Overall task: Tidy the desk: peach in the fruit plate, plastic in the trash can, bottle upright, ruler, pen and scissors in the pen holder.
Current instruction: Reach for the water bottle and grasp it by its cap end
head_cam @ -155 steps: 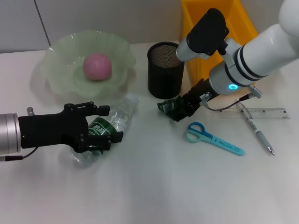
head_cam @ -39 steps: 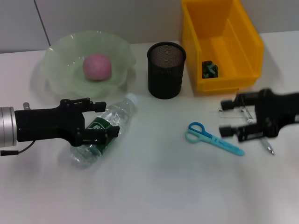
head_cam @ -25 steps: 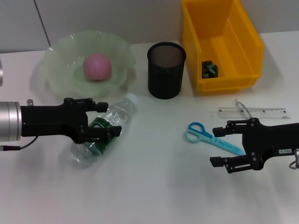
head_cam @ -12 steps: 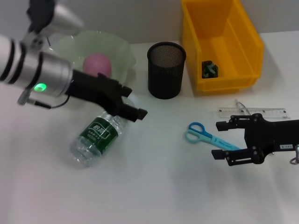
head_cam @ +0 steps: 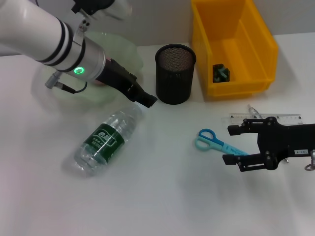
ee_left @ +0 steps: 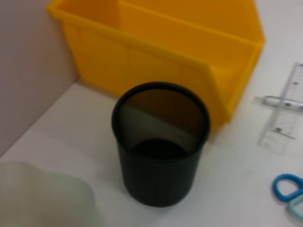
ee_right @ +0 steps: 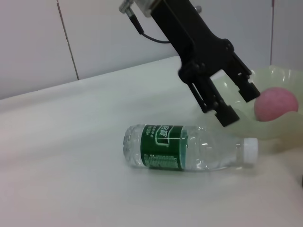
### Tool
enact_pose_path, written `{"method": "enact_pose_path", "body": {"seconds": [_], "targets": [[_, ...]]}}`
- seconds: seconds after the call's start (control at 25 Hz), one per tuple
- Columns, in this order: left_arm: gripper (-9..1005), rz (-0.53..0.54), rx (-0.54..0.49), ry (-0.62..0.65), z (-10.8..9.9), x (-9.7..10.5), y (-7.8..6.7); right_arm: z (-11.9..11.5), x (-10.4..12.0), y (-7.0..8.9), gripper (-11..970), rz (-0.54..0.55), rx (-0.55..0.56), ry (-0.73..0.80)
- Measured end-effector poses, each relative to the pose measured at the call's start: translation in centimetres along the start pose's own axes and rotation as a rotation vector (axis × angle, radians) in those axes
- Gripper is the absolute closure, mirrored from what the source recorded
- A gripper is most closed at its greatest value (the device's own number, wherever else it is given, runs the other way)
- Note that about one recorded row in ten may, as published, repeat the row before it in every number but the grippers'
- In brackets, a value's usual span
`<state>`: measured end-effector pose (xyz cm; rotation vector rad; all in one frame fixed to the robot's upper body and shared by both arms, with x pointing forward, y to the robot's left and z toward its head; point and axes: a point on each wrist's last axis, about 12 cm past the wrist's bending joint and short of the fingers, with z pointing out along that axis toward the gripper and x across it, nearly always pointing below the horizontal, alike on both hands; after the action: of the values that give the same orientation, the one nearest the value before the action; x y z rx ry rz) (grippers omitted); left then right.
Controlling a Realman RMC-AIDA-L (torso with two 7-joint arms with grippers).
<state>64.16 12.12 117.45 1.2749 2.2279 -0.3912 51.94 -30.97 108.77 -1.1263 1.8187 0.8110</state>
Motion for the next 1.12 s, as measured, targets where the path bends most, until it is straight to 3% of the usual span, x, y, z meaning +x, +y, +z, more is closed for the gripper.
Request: {"method": "enact_pose_path", "body": {"seconds": [0.48,1.12], "targets": [[163,-0.114,-0.008,0.027,1.2,0.7,-0.3,-0.1,-0.1,0.0,166,0.004,0.001,-0.009],[164,-0.113,-0.046,0.024,2.5,1.6,-0.6,0.0,-0.2,-0.1,166,0.011,-0.004,-0.01]]}}
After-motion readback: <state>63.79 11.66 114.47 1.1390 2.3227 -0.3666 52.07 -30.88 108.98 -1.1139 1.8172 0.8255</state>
